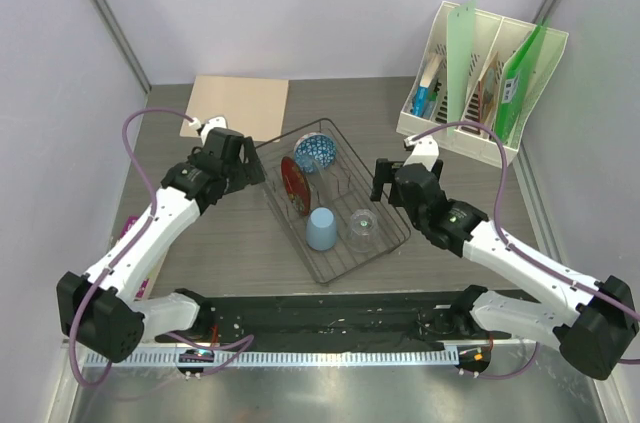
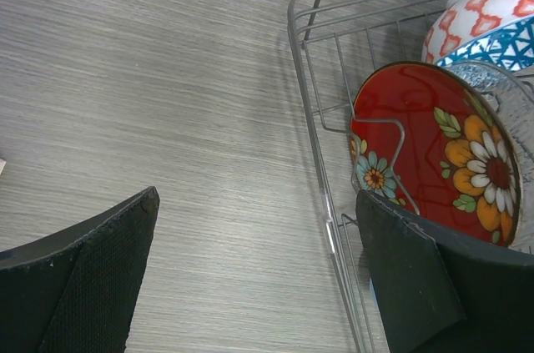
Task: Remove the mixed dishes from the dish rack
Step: Pick up the plate from the dish rack.
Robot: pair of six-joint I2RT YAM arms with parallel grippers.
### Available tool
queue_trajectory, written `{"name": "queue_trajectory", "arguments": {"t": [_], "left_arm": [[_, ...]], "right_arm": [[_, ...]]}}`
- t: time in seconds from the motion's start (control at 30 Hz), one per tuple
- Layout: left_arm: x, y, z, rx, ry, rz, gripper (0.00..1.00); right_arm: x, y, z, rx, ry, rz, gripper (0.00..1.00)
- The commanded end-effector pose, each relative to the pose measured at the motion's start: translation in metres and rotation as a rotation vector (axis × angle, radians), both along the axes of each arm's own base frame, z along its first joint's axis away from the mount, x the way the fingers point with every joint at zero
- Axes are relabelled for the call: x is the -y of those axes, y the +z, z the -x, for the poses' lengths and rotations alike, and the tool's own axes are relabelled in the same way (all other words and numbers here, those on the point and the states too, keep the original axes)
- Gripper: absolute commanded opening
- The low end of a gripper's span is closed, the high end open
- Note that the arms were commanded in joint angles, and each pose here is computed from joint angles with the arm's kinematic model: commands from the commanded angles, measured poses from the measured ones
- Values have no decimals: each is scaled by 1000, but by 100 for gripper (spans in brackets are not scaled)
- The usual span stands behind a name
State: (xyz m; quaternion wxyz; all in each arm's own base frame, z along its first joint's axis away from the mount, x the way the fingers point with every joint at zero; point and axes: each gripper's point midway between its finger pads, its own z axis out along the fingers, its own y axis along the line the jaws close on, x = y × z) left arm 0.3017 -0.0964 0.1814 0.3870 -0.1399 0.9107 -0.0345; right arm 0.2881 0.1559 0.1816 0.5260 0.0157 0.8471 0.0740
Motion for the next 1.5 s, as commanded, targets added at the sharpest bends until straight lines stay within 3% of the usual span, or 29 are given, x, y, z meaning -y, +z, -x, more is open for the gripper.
{"name": "queue_trajectory", "arguments": {"t": [0.0, 0.2, 0.43, 0.63, 0.87, 1.03, 1.07, 1.2, 1.47], "left_arm": [[4, 8, -7, 18, -6, 10, 100], [9, 12, -5, 28, -24, 45, 100], [9, 21, -4, 53, -62, 19, 100], [17, 28, -11, 52, -53, -66, 99], [54, 42, -25, 87, -88, -83, 82], [72, 55, -40, 120, -19, -81, 80], [76, 56, -43, 128, 13, -66, 71], [86, 54, -50, 141, 108, -65, 53], [112, 18, -51, 68, 225, 41, 39]], "right_arm": [[9, 12, -6, 39, -89, -15, 100], [-27, -1, 0, -70, 84, -77, 100], [-31, 39, 6, 84, 156, -180, 100], [-25, 44, 9, 95, 140, -170, 100], [-18, 38, 11, 87, 111, -174, 100], [-18, 33, 11, 81, 104, -178, 100], [-19, 33, 12, 80, 106, -184, 100], [-18, 30, 11, 78, 98, -187, 100], [-14, 25, 13, 74, 85, -180, 100]]}}
